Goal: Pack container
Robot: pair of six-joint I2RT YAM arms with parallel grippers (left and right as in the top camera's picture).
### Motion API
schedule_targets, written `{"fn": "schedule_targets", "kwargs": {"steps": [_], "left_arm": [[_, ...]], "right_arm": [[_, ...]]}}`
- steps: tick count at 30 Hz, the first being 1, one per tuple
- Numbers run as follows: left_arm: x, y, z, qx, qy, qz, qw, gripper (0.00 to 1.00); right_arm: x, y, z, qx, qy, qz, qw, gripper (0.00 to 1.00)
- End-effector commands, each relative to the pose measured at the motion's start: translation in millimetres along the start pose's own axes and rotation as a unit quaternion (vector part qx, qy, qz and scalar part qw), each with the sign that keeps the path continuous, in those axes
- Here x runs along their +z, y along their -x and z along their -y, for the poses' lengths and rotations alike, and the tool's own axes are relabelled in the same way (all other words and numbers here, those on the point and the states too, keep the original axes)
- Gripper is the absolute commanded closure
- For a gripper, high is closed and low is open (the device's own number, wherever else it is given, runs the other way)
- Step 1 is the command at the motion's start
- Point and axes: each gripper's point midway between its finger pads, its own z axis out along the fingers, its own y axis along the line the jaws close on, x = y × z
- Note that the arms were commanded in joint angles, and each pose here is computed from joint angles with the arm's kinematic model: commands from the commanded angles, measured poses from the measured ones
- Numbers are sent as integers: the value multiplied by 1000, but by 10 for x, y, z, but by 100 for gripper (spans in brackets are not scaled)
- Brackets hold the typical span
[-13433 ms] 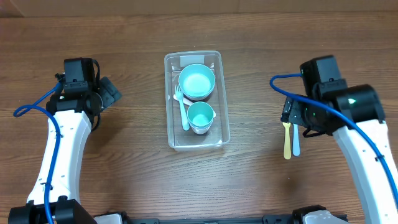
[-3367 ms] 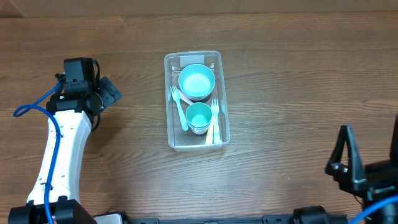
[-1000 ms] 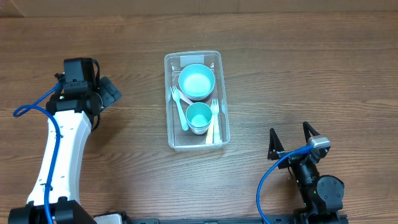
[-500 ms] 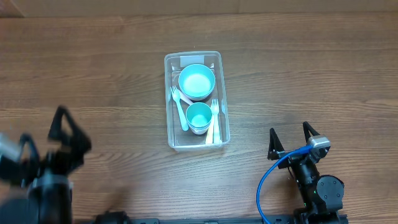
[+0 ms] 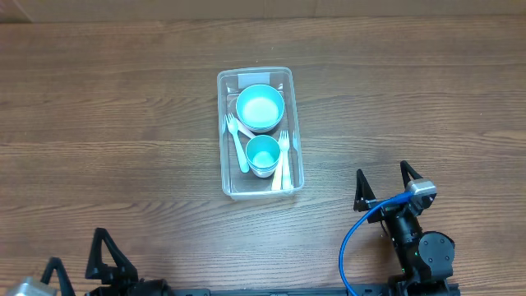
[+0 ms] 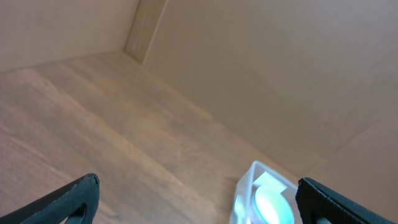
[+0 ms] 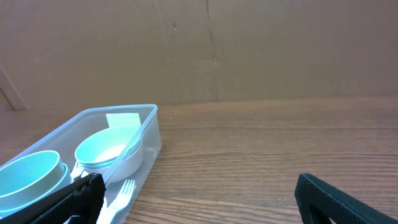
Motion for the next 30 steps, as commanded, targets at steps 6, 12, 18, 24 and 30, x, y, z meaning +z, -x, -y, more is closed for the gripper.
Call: {"fn": "schedule_targets", "kwargs": {"steps": [6,12,18,24,30], "left_arm": [[289,-561,-280,8,20,-35,999,0],[690,-676,-248,4,7,-21,1000,0],[1182,-724,-61,-9,-61,41,997,0],[1437,-895,76,30,-131,79,988,0],[1492,-1088,231,157,-193,107,963,0]], "right_arm": [[-1,-8,-1,-4,2,4,1000,0],[-1,-8,-2,-4,2,4,1000,0],[-1,-9,-1,-4,2,3,1000,0],[-1,-8,-2,-4,2,4,1000,0],[-1,-8,-2,-4,2,4,1000,0]]}}
